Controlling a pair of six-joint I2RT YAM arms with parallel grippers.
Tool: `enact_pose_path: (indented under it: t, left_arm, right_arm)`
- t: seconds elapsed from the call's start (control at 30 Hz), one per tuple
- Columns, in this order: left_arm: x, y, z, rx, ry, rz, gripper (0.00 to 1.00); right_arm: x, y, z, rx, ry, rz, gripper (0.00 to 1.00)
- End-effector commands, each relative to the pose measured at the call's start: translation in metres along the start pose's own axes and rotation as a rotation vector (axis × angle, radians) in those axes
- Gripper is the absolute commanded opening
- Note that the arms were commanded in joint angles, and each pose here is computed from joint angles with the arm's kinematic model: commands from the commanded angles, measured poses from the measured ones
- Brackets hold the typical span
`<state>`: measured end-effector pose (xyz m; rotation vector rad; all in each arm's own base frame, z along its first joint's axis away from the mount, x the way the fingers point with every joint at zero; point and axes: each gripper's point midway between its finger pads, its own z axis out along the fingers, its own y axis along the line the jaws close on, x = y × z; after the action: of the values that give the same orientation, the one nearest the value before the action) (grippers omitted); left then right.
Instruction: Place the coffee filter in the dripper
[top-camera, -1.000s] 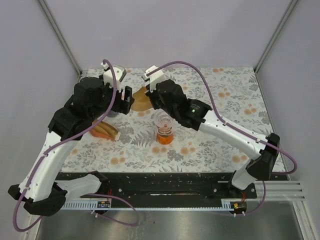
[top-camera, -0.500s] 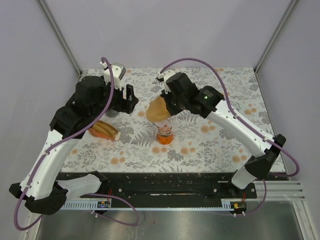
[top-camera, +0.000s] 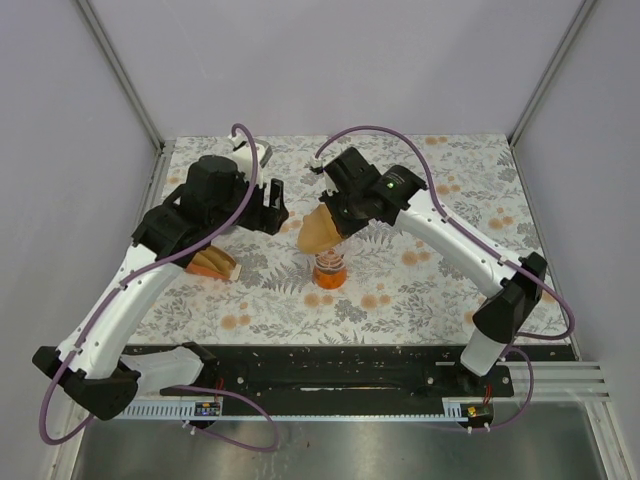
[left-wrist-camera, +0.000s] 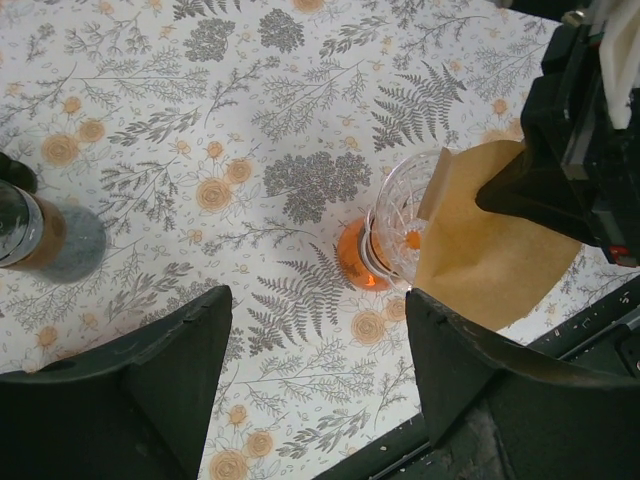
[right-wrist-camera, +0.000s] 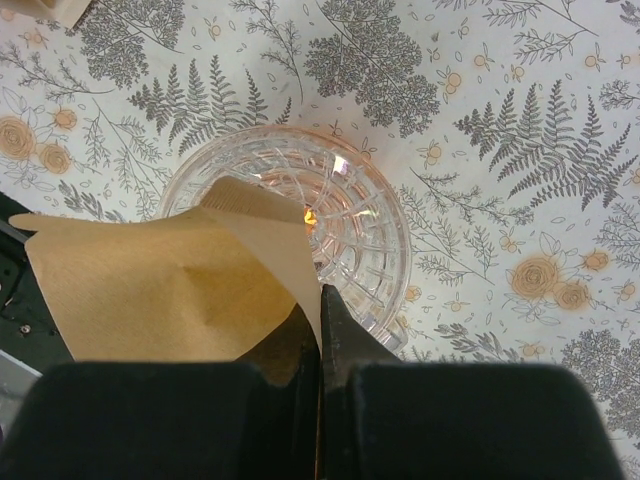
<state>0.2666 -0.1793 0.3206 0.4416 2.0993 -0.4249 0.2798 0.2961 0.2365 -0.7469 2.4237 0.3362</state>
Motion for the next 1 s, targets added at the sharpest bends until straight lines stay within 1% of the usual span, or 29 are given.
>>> enact_pose_path:
  t: [0.0, 0.07, 0.13, 0.2, 0.23, 0.37, 0.47, 0.5, 0.53, 0.7, 0.97]
  left_arm:
    - [-0.008, -0.010, 0.008, 0.053, -0.035, -0.028, 0.73]
    - [-0.003, -0.014, 0.011, 0.073, -0.020, -0.031, 0.73]
    - [-0.002, -0.016, 0.014, 0.088, -0.011, -0.037, 0.73]
    - [0.002, -0.018, 0.018, 0.094, 0.007, -0.039, 0.73]
    - [0.001, -0.019, 0.019, 0.096, 0.007, -0.039, 0.73]
    - [0.004, -0.020, 0.025, 0.104, 0.026, -0.041, 0.73]
    - [0.003, -0.020, 0.025, 0.106, 0.026, -0.040, 0.73]
    - [0.002, -0.020, 0.025, 0.106, 0.023, -0.039, 0.73]
    - [0.002, -0.021, 0.026, 0.107, 0.025, -0.039, 0.73]
    - [0.001, -0.019, 0.026, 0.100, 0.022, -0.035, 0.72]
    - [-0.002, -0.018, 0.025, 0.089, 0.014, -0.029, 0.72]
  right_arm:
    - [-0.004, -0.001, 0.004, -0.018, 0.005, -0.005, 0.04]
    - [-0.004, -0.001, 0.007, -0.022, 0.007, -0.004, 0.13]
    - [-0.005, -0.001, 0.008, -0.022, 0.002, -0.004, 0.25]
    - [-0.008, -0.001, 0.007, -0.024, -0.011, -0.006, 0.34]
    - [-0.010, -0.001, 0.006, -0.024, -0.017, -0.012, 0.36]
    - [-0.016, -0.003, 0.001, -0.019, -0.043, -0.025, 0.43]
    - [-0.019, -0.004, -0.001, -0.013, -0.057, -0.036, 0.51]
    - [-0.020, -0.004, -0.003, -0.016, -0.064, -0.037, 0.56]
    - [-0.021, -0.004, -0.004, -0.013, -0.069, -0.041, 0.59]
    - [-0.027, -0.009, -0.008, 0.008, -0.093, -0.058, 0.64]
    - [-0.050, -0.014, -0.035, 0.032, -0.194, -0.092, 0.72]
